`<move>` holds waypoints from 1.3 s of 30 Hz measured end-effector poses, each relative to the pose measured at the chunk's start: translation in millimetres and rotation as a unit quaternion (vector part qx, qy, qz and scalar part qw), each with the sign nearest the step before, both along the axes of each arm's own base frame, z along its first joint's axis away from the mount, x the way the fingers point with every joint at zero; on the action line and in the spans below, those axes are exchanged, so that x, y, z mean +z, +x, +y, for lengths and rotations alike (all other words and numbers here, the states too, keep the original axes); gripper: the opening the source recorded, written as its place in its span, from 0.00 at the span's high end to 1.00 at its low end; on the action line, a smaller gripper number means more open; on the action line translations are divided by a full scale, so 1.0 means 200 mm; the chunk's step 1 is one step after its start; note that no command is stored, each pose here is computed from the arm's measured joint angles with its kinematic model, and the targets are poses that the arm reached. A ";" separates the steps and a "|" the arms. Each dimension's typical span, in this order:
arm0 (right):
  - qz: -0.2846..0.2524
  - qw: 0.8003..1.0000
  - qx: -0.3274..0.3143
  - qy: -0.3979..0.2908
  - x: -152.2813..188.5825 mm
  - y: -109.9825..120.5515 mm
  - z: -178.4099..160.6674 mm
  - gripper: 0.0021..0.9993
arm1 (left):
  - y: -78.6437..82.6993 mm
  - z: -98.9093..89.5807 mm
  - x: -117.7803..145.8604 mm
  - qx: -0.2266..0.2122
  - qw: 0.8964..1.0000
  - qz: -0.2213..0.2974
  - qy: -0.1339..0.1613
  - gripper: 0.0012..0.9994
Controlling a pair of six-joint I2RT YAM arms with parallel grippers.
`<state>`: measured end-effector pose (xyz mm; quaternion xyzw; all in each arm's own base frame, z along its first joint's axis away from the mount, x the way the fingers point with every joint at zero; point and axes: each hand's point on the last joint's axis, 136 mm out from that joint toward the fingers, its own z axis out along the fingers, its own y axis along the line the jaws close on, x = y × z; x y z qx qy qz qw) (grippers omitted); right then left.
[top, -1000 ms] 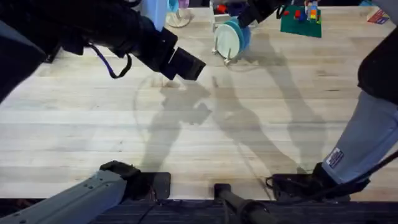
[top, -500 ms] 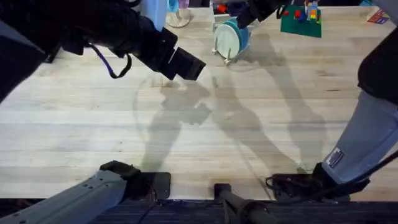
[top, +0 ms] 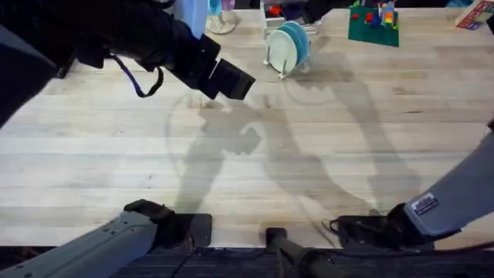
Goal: Pick up the plates from the table one by one and place each into a slot on the dish rack.
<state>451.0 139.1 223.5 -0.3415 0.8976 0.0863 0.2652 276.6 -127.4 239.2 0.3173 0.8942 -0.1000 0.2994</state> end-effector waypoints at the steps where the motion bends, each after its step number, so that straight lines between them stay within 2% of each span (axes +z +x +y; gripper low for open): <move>1: 0.002 1.000 -0.001 0.000 0.02 -0.02 -0.01 0.30 | 0.00 0.00 0.00 0.000 1.000 0.000 0.000 0.01; 2: 0.002 1.000 -0.001 0.000 0.04 -0.04 -0.01 0.23 | 0.00 0.00 0.00 0.000 1.000 0.000 0.000 0.01; 3: 0.002 1.000 -0.001 0.000 0.06 -0.07 -0.01 0.08 | 0.00 0.00 0.00 0.000 1.000 0.000 0.000 0.01; 5: 0.003 1.000 0.000 0.000 0.10 -0.11 -0.02 0.01 | 0.00 0.00 0.00 0.000 1.000 0.000 0.000 0.01; 13: 0.007 1.000 0.008 -0.001 0.21 -0.26 -0.02 0.01 | 0.00 0.00 0.00 0.000 1.000 0.000 0.000 0.01; 18: 0.058 0.998 -0.002 -0.008 0.18 -0.39 -0.04 0.00 | 0.00 0.00 0.00 0.000 1.000 0.000 0.000 0.01; 21: 0.070 0.997 -0.017 -0.003 0.17 -0.40 -0.05 0.00 | 0.00 0.00 0.00 0.000 1.000 0.000 0.000 0.01; 25: 0.071 0.997 -0.027 0.003 0.18 -0.41 -0.04 0.00 | -0.01 0.00 -0.01 0.000 1.000 0.005 0.002 0.01; 31: 0.052 0.998 -0.037 0.015 0.22 -0.52 -0.06 0.00 | -0.03 0.01 -0.02 0.000 1.000 0.014 0.005 0.01; 34: 0.056 0.997 -0.043 0.017 0.19 -0.61 -0.08 0.00 | -0.03 0.01 -0.02 0.000 1.000 0.015 0.005 0.01; 39: 0.086 0.995 -0.053 0.011 0.03 -0.78 -0.12 0.01 | -0.03 0.01 -0.02 0.000 1.000 0.015 0.005 0.01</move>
